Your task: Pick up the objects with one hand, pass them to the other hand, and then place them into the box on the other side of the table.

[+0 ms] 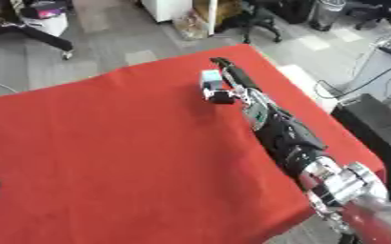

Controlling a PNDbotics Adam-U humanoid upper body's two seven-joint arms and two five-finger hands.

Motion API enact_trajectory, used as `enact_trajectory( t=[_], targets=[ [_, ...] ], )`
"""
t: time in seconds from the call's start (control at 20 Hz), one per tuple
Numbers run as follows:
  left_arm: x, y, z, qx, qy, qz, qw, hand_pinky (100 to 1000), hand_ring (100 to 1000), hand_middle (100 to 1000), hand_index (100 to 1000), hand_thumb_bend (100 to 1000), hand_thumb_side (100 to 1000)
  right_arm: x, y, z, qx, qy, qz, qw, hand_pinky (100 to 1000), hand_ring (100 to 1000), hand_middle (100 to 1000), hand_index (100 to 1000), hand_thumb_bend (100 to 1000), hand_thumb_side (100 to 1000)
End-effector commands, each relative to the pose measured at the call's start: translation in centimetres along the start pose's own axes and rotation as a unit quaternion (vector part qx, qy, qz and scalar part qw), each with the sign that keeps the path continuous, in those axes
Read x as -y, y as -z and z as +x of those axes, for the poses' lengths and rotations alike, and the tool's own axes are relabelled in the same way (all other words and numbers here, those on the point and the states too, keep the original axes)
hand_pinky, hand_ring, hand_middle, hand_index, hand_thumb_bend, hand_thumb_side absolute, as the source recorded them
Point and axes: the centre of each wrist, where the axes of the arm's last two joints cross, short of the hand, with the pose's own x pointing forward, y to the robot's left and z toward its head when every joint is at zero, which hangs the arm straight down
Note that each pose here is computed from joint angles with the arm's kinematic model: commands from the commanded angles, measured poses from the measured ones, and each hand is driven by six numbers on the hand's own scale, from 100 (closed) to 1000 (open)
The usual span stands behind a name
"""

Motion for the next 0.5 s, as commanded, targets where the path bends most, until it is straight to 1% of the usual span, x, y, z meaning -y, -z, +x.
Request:
enact_trajectory(
  t=[0.05, 0.1, 0.2, 0.25, 0.3, 0.35, 0.4, 0.45, 0.5],
  targets=[
    [-0.1, 0.6, 0.8, 0.022, 0.000, -0.007, 1.000, 839, 826, 831, 977, 166, 873, 2.4, 0.4, -1.0, -0.018, -0.012, -0.025, 0.999, 911, 958, 996, 1000, 100, 411],
    [-0.1, 0.6, 0.8, 0.023, 0.001, -0.007, 1.000, 839, 826, 831, 978, 165, 876, 2.2, 0.4, -1.1, -0.020, -0.009, -0.021, 1.000, 910, 956, 994, 1000, 100, 443],
    [-0.1, 0.6, 0.9, 0.025, 0.002, -0.009, 1.000, 839, 825, 831, 978, 165, 877, 1.9, 0.3, -1.3, -0.021, -0.006, -0.010, 1.000, 903, 948, 985, 993, 100, 464],
    [0.0, 0.7, 0.9, 0.026, 0.001, -0.010, 1.000, 839, 825, 831, 978, 165, 878, 1.7, 0.2, -1.3, -0.022, -0.005, -0.004, 1.000, 893, 938, 974, 984, 100, 461],
    [0.0, 0.7, 0.9, 0.027, 0.001, -0.011, 1.000, 839, 825, 831, 978, 165, 878, 1.6, 0.2, -1.3, -0.023, -0.004, 0.002, 1.000, 888, 933, 970, 981, 100, 440],
    [0.0, 0.7, 0.9, 0.028, 0.001, -0.012, 1.000, 839, 825, 831, 979, 163, 880, 1.4, 0.1, -1.3, -0.025, -0.006, 0.008, 1.000, 830, 853, 932, 953, 100, 301],
    [0.0, 0.7, 0.9, 0.029, 0.001, -0.014, 0.999, 839, 824, 831, 979, 162, 880, 1.2, 0.1, -1.3, -0.028, -0.007, 0.014, 0.999, 816, 829, 919, 942, 100, 237],
    [0.1, 0.8, 0.9, 0.030, 0.001, -0.016, 0.999, 839, 824, 831, 979, 162, 881, 1.0, 0.1, -1.3, -0.028, -0.010, 0.015, 0.999, 778, 760, 872, 912, 100, 199],
    [0.1, 0.8, 0.9, 0.030, 0.002, -0.018, 0.999, 838, 823, 830, 979, 162, 882, 1.0, 0.1, -1.3, -0.028, -0.012, 0.012, 0.999, 728, 680, 808, 865, 100, 203]
  ],
)
